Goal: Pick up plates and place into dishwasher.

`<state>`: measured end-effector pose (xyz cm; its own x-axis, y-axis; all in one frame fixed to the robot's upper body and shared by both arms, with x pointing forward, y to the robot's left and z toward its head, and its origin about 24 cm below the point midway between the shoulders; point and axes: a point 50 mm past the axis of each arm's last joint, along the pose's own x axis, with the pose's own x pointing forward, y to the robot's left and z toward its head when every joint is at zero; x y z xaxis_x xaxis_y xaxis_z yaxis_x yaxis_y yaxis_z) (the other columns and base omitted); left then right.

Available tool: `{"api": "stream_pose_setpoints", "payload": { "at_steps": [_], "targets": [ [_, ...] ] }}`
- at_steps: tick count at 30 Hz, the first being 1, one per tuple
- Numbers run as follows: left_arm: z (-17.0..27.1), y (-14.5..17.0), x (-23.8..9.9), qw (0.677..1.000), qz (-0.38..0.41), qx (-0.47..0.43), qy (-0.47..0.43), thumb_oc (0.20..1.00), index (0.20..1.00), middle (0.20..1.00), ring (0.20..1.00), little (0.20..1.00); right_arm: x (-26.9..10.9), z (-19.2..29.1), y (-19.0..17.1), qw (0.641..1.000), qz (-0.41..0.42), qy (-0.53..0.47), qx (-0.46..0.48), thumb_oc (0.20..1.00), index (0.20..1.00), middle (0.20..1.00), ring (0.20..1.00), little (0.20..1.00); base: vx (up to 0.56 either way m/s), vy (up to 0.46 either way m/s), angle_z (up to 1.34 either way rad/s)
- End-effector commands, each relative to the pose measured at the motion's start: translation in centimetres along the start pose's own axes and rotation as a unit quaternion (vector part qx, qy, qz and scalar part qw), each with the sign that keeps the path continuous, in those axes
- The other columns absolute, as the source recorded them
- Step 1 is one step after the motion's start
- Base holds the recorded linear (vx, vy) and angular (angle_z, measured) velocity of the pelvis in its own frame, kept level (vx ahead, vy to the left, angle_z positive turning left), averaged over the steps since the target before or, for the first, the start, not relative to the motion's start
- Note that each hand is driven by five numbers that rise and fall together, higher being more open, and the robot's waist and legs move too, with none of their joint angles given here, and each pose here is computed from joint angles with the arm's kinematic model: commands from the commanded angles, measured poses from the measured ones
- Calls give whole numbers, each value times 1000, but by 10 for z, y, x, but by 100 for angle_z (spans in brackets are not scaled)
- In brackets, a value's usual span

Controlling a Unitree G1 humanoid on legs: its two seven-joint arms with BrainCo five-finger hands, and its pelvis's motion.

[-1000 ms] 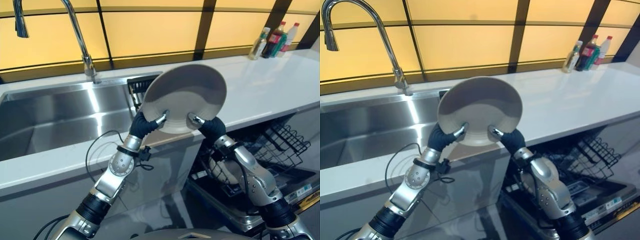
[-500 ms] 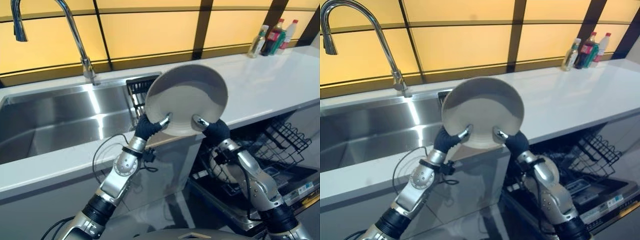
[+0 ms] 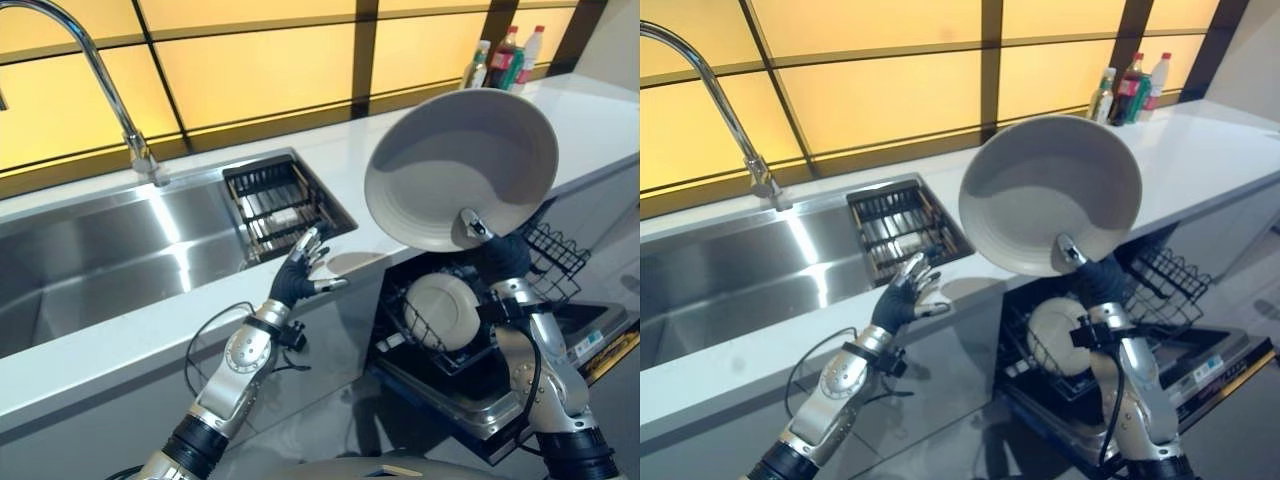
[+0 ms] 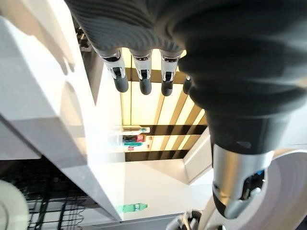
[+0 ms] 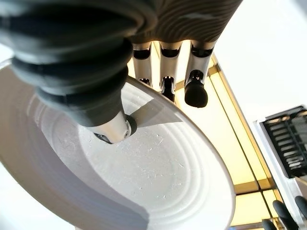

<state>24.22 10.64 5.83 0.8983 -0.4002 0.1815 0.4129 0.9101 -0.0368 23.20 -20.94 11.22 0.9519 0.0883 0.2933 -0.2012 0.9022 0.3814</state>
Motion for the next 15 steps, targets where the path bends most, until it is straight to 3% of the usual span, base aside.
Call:
{"api": "stream_pose_setpoints", "payload": {
  "at_steps": [1,8,15],
  "targets": [
    [9,17,1,999,25,-6,-26,1000,1000,1000,1000,1000,4,30,-9,994,-35,-106,-5,200,200,200,200,200,-64,9,-4],
    [8,12,-3,998,-7,-60,-27,1000,1000,1000,1000,1000,-14,37,-47,962,-203,-141,-116,200,200,200,200,200,-71,23,-9],
    [-14,-1,-15,992,-71,-96,38,1000,1000,1000,1000,1000,-15,32,-66,951,-252,-113,-138,200,200,200,200,200,-65,5,-24]
  ]
}}
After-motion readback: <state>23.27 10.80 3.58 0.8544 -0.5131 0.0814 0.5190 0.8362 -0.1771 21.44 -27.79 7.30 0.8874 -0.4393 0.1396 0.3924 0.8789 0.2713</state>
